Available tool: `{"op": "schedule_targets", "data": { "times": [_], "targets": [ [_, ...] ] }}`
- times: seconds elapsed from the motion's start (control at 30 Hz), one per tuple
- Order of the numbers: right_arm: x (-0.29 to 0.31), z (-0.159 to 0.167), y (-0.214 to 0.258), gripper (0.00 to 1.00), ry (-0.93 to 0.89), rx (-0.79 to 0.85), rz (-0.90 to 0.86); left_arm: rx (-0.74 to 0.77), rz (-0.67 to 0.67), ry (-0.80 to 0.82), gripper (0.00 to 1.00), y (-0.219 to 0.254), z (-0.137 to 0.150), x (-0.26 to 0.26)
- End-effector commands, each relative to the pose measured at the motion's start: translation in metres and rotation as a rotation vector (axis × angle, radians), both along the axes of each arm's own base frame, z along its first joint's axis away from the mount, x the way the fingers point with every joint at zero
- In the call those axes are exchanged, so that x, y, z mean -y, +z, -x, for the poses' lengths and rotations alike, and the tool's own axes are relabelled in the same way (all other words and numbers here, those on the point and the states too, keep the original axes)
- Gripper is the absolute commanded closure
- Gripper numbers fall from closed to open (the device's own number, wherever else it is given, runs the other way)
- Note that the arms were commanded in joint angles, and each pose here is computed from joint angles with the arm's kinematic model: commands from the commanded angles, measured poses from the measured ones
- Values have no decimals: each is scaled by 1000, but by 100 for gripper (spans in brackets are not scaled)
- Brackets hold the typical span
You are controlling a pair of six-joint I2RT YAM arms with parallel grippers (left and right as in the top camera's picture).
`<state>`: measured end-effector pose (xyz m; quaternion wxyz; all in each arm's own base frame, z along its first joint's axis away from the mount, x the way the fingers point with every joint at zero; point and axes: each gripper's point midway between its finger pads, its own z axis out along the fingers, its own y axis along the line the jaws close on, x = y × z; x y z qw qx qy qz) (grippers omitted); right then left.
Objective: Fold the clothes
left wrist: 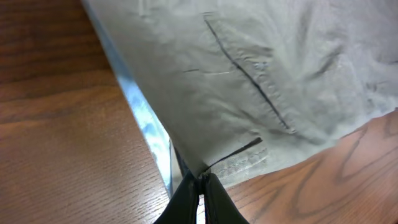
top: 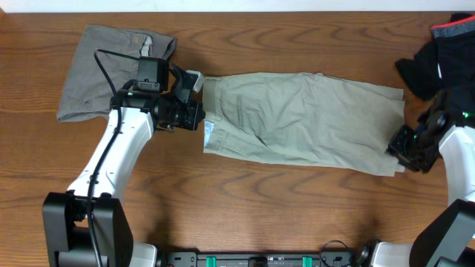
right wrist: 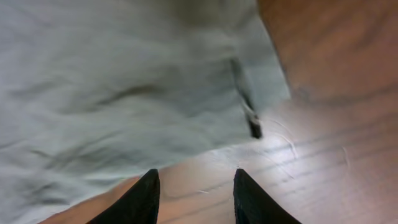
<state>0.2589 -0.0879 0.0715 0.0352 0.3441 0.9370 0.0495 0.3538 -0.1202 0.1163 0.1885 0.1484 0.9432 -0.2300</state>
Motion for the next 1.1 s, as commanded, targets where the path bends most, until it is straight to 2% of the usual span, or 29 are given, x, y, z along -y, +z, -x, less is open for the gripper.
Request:
{"op": "schedule_targets", "data": {
  "times": [0.0, 0.13, 0.37, 0.6, 0.9, 1.07],
  "targets": [
    [7, 23, -17, 65, -76, -78, 18, 20, 0, -11, 94, 4, -4, -2],
    [3, 37, -35, 67, -94, -104, 3, 20, 0, -11, 94, 4, -4, -2],
    [15, 47, -50, 60, -112, -122, 66, 22, -20, -2, 94, 2, -5, -5],
    [20, 36, -64, 53, -144, -36, 60, 21, -22, 1, 94, 2, -5, -5],
    [9, 41, -75, 53, -166, -29, 12, 18, -22, 2, 94, 2, -5, -5],
    [18, 23, -73, 56, -166, 48, 41, 18, -22, 2, 94, 2, -5, -5]
  ]
}}
